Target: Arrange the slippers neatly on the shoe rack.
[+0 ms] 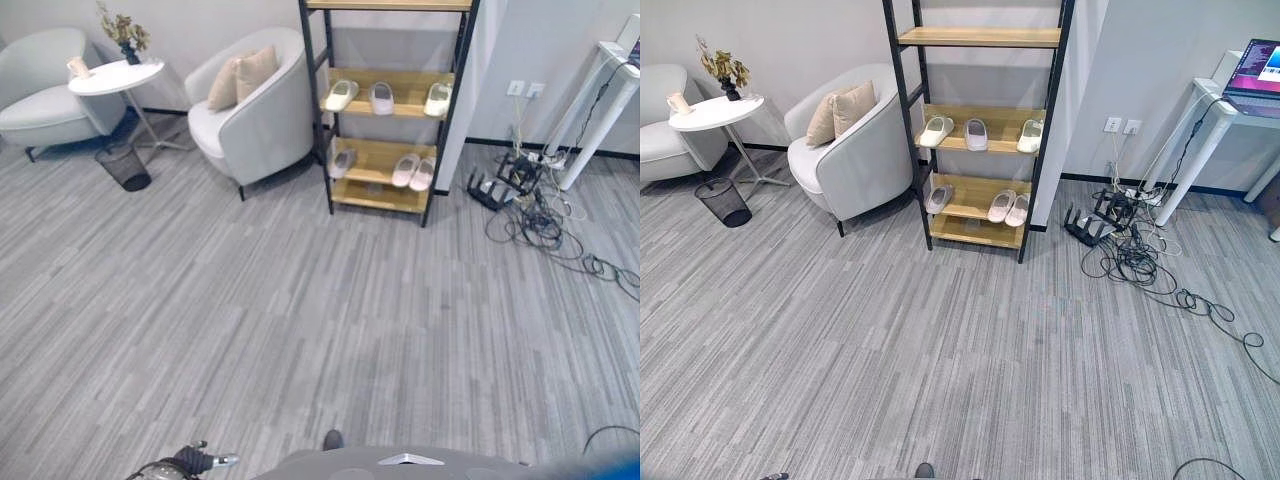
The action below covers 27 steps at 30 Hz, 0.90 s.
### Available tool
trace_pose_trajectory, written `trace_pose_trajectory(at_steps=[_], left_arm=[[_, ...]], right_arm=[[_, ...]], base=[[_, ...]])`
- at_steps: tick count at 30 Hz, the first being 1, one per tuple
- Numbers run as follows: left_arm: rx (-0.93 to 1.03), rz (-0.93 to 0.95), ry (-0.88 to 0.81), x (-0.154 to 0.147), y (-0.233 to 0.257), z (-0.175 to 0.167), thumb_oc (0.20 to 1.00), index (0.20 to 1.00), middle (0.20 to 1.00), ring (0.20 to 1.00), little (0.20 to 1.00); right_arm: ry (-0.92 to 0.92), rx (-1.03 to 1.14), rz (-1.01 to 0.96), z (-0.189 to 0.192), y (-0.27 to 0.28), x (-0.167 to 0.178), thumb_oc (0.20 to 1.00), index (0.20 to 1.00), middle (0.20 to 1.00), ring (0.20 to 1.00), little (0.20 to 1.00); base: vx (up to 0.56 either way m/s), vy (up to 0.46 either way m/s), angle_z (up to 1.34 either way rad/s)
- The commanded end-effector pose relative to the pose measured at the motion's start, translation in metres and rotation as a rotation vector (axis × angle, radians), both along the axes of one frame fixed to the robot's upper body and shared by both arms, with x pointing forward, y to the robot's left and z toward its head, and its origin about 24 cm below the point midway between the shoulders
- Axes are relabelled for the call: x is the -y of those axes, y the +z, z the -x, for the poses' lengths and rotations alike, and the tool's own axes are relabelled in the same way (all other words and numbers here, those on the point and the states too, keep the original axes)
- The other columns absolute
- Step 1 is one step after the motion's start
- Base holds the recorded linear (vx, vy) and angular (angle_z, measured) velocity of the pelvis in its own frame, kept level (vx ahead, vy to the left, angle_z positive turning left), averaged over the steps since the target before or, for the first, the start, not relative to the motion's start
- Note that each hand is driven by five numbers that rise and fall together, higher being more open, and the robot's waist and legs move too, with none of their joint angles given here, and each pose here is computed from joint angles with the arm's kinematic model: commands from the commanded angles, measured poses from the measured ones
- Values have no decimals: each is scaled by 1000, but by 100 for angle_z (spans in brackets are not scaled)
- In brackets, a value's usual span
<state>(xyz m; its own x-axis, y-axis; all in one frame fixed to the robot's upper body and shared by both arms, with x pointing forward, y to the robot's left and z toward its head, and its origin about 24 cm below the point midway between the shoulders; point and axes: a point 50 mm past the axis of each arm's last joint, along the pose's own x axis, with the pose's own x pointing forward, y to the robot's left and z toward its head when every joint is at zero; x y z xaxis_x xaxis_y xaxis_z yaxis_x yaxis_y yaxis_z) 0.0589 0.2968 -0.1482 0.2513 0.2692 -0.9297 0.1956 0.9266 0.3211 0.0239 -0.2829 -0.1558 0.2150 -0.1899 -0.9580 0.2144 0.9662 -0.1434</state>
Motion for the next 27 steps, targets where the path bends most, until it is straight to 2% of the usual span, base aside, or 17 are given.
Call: trace_pose_trajectory(at_steps=[1,2,4,7,12,15,18,22,24,25,27], left_arm=[[29,-40,-19,-8,6,-17,1000,1000,1000,1000,1000],[39,-29,-26,-4,5,-21,1000,1000,1000,1000,1000],[90,24,-3,15,-1,-28,1000,1000,1000,1000,1000],[132,83,-53,46,-7,-43,1000,1000,1000,1000,1000],[163,140,-110,70,-9,-56,1000,1000,1000,1000,1000],[175,154,-197,82,-8,-67,1000,1000,1000,1000,1000],[128,160,-199,81,-12,-53,1000,1000,1000,1000,1000],[-56,130,-155,67,-21,2,1000,1000,1000,1000,1000],[-73,118,-135,64,-22,9,1000,1000,1000,1000,1000],[-72,109,-65,53,-20,13,1000,1000,1000,1000,1000],[-45,93,-39,46,-17,7,1000,1000,1000,1000,1000]], right_arm=[[104,22,-62,-9,-6,-23,1000,1000,1000,1000,1000],[120,53,-85,-15,-6,-29,1000,1000,1000,1000,1000],[86,-7,-89,3,-9,-31,1000,1000,1000,1000,1000],[109,29,-34,-22,-7,-26,1000,1000,1000,1000,1000],[136,58,-18,-36,-4,-23,1000,1000,1000,1000,1000],[119,19,4,-29,-3,-15,1000,1000,1000,1000,1000],[142,-17,3,-22,-4,-16,1000,1000,1000,1000,1000],[238,62,-43,-47,-6,-39,1000,1000,1000,1000,1000],[240,88,-48,-55,-6,-42,1000,1000,1000,1000,1000],[216,122,-61,-63,-5,-45,1000,1000,1000,1000,1000],[209,136,-68,-68,-4,-47,1000,1000,1000,1000,1000]], base=[[23,-35,-1],[35,-55,0],[41,-60,1],[8,-45,-1],[8,-64,-5],[124,-94,4],[352,24,32],[536,150,-34],[399,177,-55],[619,293,-82],[499,278,-29]])
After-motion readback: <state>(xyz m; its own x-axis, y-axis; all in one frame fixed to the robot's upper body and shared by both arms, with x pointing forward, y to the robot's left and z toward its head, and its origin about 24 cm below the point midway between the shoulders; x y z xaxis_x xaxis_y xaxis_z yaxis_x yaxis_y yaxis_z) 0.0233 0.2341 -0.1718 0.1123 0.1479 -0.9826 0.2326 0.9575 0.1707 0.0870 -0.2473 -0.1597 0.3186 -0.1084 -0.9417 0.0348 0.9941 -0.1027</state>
